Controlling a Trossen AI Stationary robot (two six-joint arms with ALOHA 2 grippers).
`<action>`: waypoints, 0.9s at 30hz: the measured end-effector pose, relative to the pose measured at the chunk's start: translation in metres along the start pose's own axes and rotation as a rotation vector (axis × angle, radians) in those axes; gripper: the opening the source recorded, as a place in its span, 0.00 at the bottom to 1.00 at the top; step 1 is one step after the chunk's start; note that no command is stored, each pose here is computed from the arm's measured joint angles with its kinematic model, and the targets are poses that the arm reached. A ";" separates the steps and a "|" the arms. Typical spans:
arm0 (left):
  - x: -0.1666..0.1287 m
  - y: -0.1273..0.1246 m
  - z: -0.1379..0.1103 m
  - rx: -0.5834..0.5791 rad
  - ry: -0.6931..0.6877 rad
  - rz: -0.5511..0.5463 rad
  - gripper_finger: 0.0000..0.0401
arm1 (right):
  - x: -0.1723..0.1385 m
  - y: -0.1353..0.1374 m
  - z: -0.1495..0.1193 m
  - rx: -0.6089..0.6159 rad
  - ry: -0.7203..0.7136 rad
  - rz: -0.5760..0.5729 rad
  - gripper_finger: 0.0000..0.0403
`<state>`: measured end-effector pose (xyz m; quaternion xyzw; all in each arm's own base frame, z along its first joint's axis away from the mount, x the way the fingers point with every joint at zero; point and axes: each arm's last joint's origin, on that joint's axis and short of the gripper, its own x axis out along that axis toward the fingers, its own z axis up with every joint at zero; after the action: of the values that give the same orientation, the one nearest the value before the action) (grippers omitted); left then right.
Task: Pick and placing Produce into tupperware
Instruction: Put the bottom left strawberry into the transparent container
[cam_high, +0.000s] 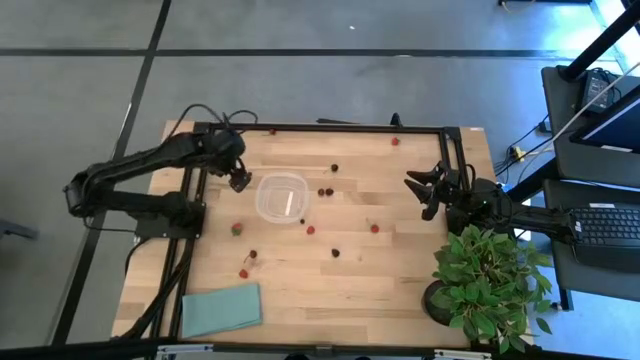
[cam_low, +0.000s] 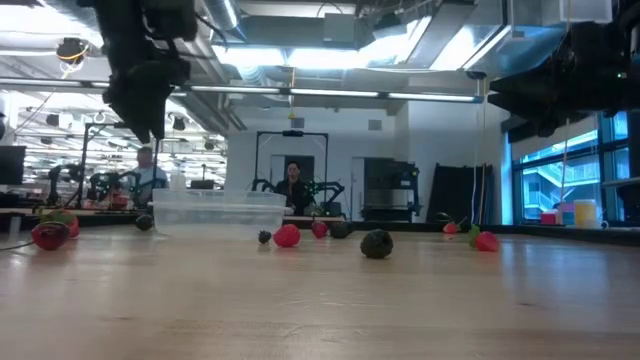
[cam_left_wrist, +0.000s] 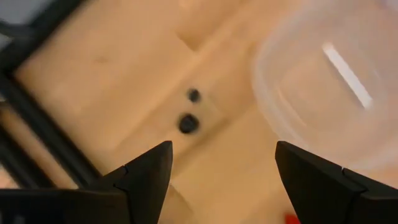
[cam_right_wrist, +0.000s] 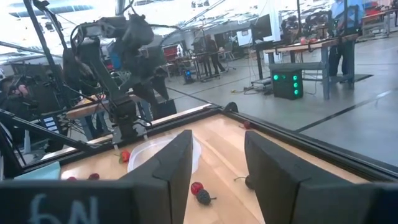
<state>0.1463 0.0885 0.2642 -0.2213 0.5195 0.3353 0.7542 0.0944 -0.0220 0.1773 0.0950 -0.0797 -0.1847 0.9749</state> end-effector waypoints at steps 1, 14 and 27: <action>0.001 -0.002 0.003 0.034 0.026 -0.025 0.69 | 0.000 0.000 0.000 -0.010 0.000 0.000 0.37; 0.030 -0.044 -0.001 0.248 0.392 -0.194 0.69 | 0.000 0.000 0.000 -0.015 0.000 -0.001 0.37; 0.040 -0.094 -0.029 0.137 0.471 0.014 0.69 | 0.000 0.000 0.001 -0.014 -0.007 0.001 0.37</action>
<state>0.2064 0.0159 0.2155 -0.2381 0.7040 0.2434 0.6232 0.0943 -0.0220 0.1780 0.0874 -0.0817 -0.1850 0.9754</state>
